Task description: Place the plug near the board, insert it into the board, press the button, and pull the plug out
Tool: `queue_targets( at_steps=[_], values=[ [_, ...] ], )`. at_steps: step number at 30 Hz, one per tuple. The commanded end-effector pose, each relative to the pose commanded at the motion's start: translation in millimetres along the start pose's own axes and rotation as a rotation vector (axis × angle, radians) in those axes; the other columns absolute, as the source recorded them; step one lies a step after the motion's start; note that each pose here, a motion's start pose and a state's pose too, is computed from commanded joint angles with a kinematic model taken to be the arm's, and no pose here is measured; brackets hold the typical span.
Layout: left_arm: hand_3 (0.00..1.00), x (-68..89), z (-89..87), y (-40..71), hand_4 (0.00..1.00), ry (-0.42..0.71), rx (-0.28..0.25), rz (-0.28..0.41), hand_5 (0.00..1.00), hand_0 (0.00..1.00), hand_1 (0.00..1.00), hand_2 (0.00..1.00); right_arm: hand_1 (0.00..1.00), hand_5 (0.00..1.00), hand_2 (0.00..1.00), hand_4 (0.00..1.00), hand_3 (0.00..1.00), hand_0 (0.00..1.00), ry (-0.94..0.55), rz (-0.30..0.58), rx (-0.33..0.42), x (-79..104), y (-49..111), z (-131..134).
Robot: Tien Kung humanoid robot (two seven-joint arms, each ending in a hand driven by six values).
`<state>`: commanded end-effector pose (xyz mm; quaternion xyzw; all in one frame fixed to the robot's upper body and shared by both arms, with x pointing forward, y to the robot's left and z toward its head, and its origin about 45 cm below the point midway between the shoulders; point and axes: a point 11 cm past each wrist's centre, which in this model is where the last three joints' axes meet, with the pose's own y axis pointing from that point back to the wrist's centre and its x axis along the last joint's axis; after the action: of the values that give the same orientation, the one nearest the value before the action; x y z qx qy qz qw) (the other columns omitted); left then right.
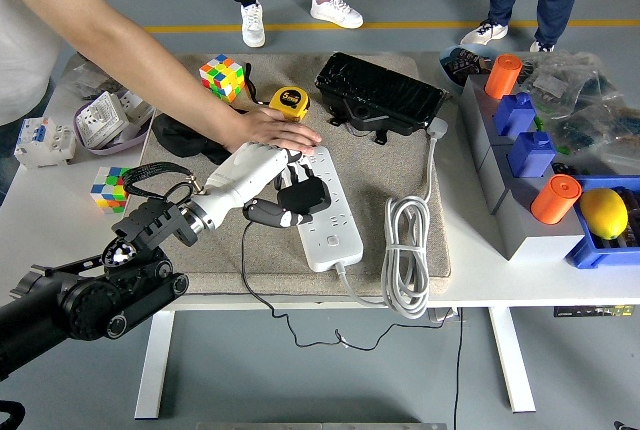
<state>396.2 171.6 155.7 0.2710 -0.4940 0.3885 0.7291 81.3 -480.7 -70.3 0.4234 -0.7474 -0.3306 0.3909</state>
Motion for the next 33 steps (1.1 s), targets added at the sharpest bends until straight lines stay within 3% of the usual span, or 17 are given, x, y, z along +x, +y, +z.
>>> queue_targets(
  at_steps=[14,33],
  values=[
    [0.539,-1.6,-15.9,1.0,0.806,-0.030,0.044,-0.024,0.002,0.257,0.317,0.394,0.591,0.290,0.547,0.773,0.546,0.596,-0.007,0.000,0.003,-0.6,0.1,-0.2],
    [0.539,-2.3,-23.0,7.7,0.812,-0.025,0.050,-0.040,0.002,0.262,0.340,0.409,0.591,0.291,0.547,0.775,0.546,0.598,-0.011,-0.006,0.008,-2.9,0.0,-1.8]
  ],
)
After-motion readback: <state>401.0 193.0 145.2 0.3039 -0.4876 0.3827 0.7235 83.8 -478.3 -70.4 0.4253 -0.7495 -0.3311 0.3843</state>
